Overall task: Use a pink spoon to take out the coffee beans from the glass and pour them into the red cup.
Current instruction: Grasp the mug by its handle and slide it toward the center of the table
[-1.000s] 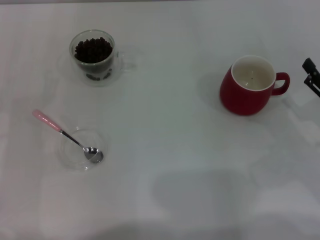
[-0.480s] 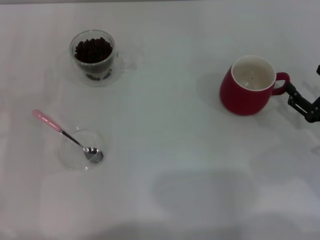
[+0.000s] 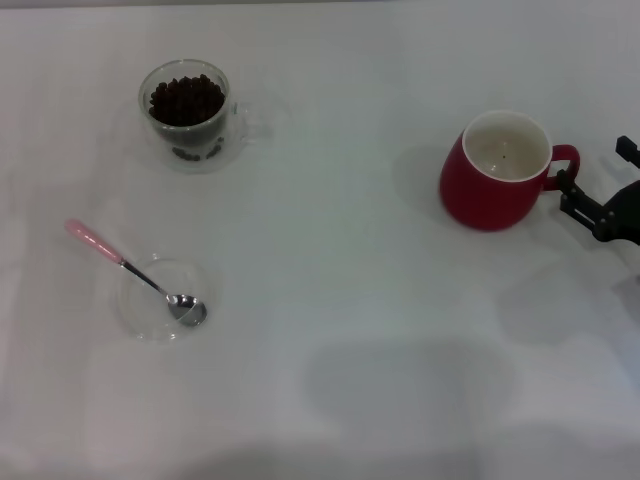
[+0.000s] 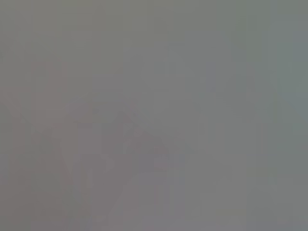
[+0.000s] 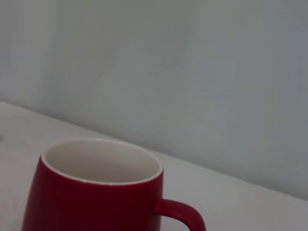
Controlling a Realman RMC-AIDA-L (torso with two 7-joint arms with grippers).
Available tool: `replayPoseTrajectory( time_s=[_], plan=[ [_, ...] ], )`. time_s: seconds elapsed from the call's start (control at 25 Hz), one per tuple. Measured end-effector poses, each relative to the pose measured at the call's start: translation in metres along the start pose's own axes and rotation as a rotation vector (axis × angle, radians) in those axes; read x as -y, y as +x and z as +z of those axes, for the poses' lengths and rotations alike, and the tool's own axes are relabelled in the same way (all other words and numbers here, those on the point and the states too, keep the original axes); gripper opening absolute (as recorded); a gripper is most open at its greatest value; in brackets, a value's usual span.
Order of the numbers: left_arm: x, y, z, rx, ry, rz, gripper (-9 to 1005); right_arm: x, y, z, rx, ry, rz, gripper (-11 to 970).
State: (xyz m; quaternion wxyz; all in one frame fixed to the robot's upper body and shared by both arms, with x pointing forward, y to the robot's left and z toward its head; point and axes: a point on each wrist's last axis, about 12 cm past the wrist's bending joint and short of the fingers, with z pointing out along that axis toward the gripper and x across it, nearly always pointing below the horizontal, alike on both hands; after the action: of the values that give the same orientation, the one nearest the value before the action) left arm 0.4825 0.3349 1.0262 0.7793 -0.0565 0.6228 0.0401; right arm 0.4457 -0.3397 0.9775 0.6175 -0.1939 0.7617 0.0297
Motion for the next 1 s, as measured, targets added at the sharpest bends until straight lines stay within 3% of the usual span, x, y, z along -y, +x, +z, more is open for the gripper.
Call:
replayPoseTrajectory(
  time_s=[0.36,0.68,0.88,1.0],
  plan=[
    [0.0001,0.0001,-0.0004,-0.001,0.001,0.000,884,-0.0007,-0.0026,0.0057,0.001,-0.003,-0.022,867],
    [-0.0006,0.0005,-0.0017,-0.004,0.000,0.001,883,-0.0022,-0.0031,0.0069,0.002,-0.015,-0.030,746],
    [0.0004,0.0003,-0.0007,-0.002,0.005,0.001,883,-0.0055,-0.0045,0.0091,0.006,-0.037,-0.037,515],
    [0.0007,0.0002,-0.0004,-0.002,0.006,0.001,883,-0.0067,-0.0045,0.0103,0.001,-0.044,-0.039,433]
  ],
)
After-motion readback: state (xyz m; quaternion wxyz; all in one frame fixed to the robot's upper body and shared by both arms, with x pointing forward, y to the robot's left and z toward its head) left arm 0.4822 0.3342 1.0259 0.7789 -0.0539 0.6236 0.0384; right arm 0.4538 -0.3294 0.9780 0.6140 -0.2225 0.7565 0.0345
